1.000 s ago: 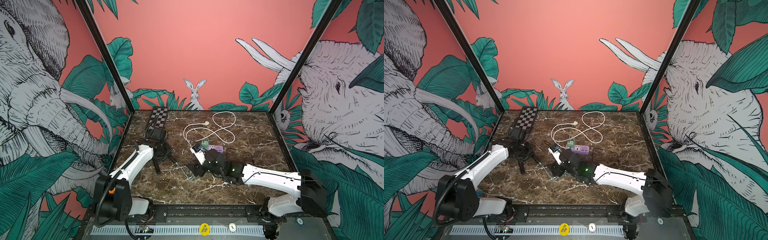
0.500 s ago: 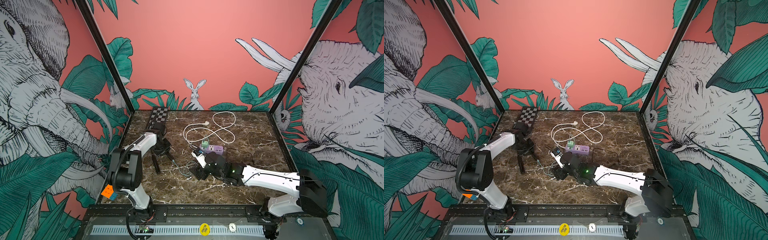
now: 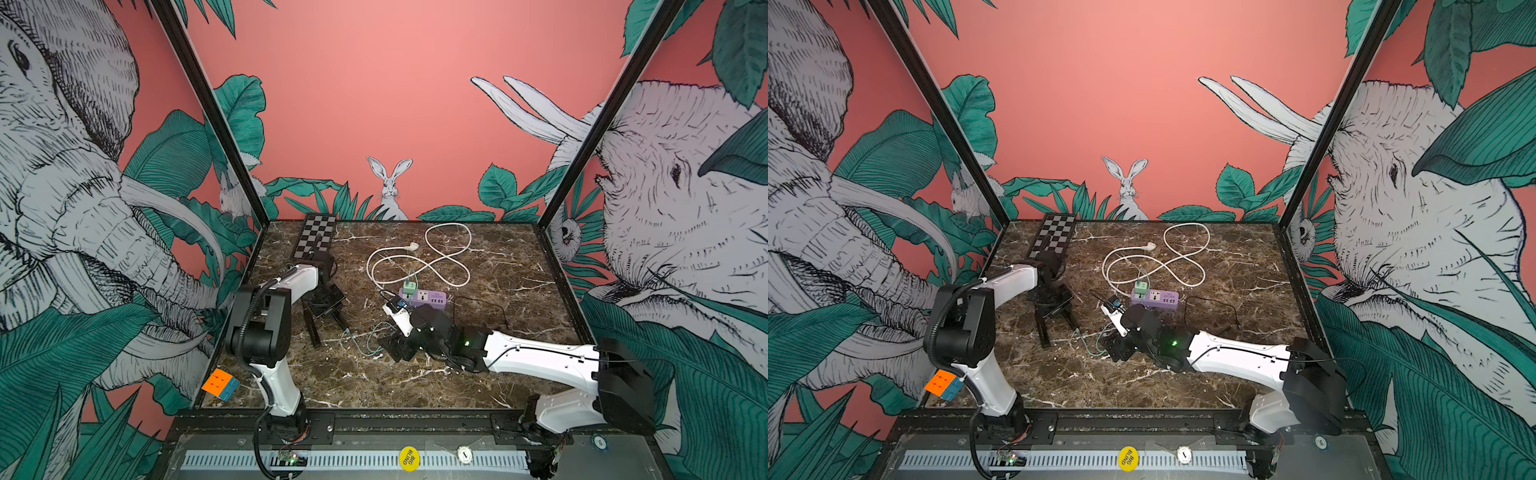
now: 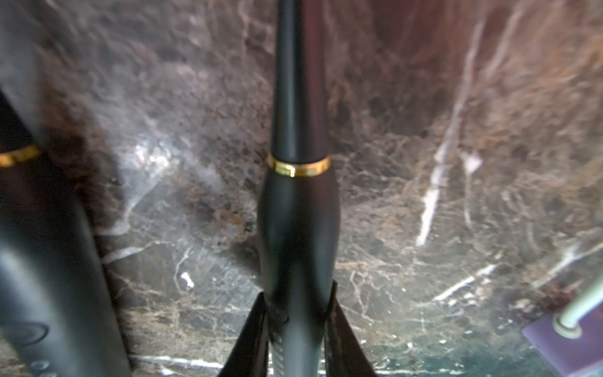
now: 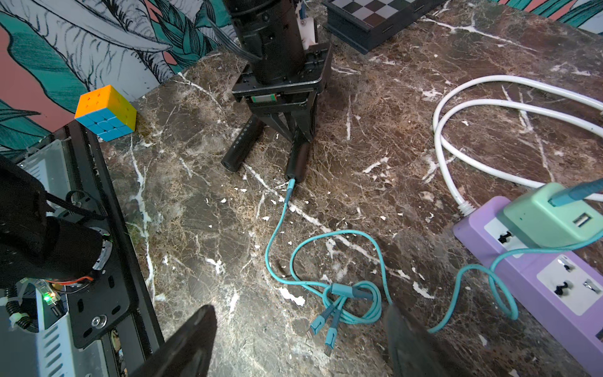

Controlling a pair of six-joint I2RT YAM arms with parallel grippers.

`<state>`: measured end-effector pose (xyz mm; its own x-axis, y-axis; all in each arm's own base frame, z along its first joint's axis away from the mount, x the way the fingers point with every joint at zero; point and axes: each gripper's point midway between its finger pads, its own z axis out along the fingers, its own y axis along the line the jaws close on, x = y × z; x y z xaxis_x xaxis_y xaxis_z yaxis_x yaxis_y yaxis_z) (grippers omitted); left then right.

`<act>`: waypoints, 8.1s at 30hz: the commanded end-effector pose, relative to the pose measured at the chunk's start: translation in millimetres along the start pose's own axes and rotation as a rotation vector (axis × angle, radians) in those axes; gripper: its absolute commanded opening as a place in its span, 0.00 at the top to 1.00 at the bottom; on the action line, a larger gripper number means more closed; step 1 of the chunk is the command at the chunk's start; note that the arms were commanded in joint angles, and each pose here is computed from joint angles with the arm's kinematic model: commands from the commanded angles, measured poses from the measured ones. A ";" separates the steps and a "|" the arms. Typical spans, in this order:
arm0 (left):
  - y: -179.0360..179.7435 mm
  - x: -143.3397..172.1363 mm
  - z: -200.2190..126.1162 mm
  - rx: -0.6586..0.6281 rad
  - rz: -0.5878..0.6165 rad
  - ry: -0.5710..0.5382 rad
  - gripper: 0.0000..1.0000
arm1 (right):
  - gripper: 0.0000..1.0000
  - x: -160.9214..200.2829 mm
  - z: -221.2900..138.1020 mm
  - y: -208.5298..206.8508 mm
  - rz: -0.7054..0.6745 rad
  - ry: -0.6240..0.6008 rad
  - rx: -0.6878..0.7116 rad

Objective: Charge the electric toothbrush
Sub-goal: Insert the plug into the socket, then move the plug to the center of the board, then pick up the charging cable from the center of the board.

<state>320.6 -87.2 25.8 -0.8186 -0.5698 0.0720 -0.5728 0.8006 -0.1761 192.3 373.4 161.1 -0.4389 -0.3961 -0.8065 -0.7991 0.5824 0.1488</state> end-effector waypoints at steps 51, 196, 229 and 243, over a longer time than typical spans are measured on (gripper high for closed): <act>-91.2 60.1 -143.5 0.213 0.610 -0.408 0.01 | 0.11 210.7 -112.5 -210.7 0.916 0.549 0.775; -227.5 306.2 -180.6 0.648 1.882 -1.507 0.30 | 1.00 -25.1 -144.3 -151.7 1.276 -0.078 0.128; -256.7 293.0 -183.9 0.437 1.885 -1.703 0.77 | 1.00 -32.2 -157.2 -136.3 1.322 -0.103 0.068; -257.0 289.5 -187.9 0.392 1.856 -1.747 0.95 | 1.00 -36.2 -154.2 -136.6 1.374 -0.151 0.021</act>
<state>223.5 -423.7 252.7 0.5451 0.5515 -0.6314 0.4702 0.4225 0.7749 260.8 191.8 250.0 -0.7965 0.5967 -0.0974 0.2631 0.4872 0.8327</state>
